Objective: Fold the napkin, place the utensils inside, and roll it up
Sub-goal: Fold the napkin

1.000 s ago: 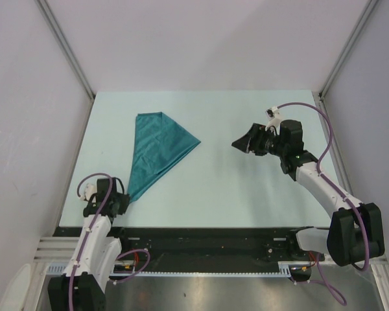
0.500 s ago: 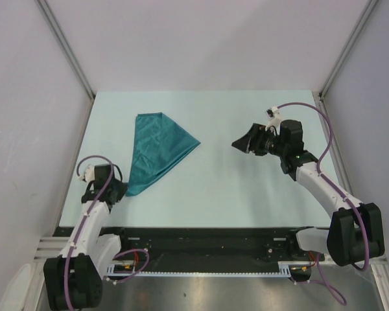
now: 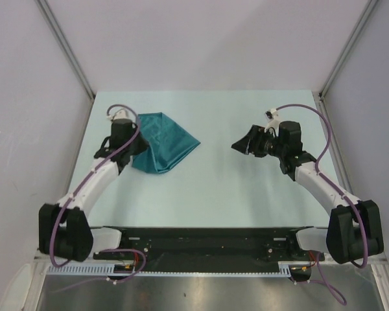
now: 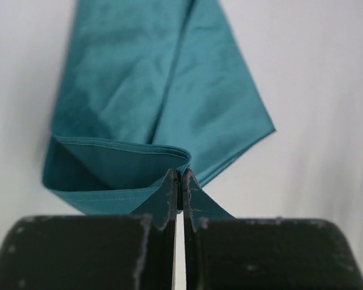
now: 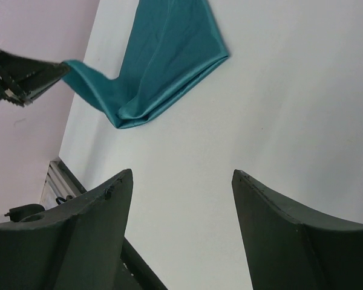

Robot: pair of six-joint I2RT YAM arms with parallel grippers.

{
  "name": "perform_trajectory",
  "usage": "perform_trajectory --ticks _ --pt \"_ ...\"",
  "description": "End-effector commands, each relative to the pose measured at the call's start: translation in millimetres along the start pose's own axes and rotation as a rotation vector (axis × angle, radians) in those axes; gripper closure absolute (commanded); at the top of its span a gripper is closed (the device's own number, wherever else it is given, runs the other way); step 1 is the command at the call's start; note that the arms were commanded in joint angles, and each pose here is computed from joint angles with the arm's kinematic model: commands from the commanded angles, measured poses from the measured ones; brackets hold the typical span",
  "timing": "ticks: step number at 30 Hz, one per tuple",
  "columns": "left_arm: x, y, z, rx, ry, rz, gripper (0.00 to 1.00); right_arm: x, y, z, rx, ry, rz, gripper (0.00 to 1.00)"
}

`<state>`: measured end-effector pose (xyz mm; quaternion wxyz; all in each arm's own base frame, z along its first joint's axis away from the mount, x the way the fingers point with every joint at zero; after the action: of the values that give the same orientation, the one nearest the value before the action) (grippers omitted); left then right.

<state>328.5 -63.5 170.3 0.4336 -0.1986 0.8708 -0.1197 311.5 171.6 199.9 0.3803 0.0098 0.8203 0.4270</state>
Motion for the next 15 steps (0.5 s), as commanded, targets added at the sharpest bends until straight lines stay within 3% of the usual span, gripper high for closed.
perform_trajectory --ticks 1,3,4,8,15 --pt "-17.8 -66.6 26.2 0.161 0.001 0.224 0.99 -7.1 6.3 -2.1 -0.026 -0.027 -0.015 0.28" --pt "-8.6 -77.1 42.8 0.152 0.066 0.332 1.00 -6.9 5.9 -3.7 -0.017 -0.027 -0.018 0.28" --pt "-19.5 -101.1 43.8 0.186 0.050 0.375 1.00 -5.6 4.9 -4.3 -0.011 -0.025 -0.016 0.28" --pt "9.9 -118.7 96.0 0.150 0.191 0.571 1.00 -3.8 4.2 -7.8 0.003 -0.024 -0.018 0.28" --pt "27.4 -133.7 132.6 0.090 0.218 0.790 1.00 -1.7 3.1 -11.8 0.017 -0.025 -0.016 0.28"
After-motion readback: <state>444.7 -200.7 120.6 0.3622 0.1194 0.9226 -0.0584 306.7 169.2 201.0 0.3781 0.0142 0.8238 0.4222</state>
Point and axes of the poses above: each gripper's point midway between its finger pads, its own z axis out along the fingers, its own y axis along the line the jaws close on, x = y × z, the point moved 3 cm from there along -z, back along the fingers, and after that the axes turned 4 degrees about z, right-handed, at the moved point
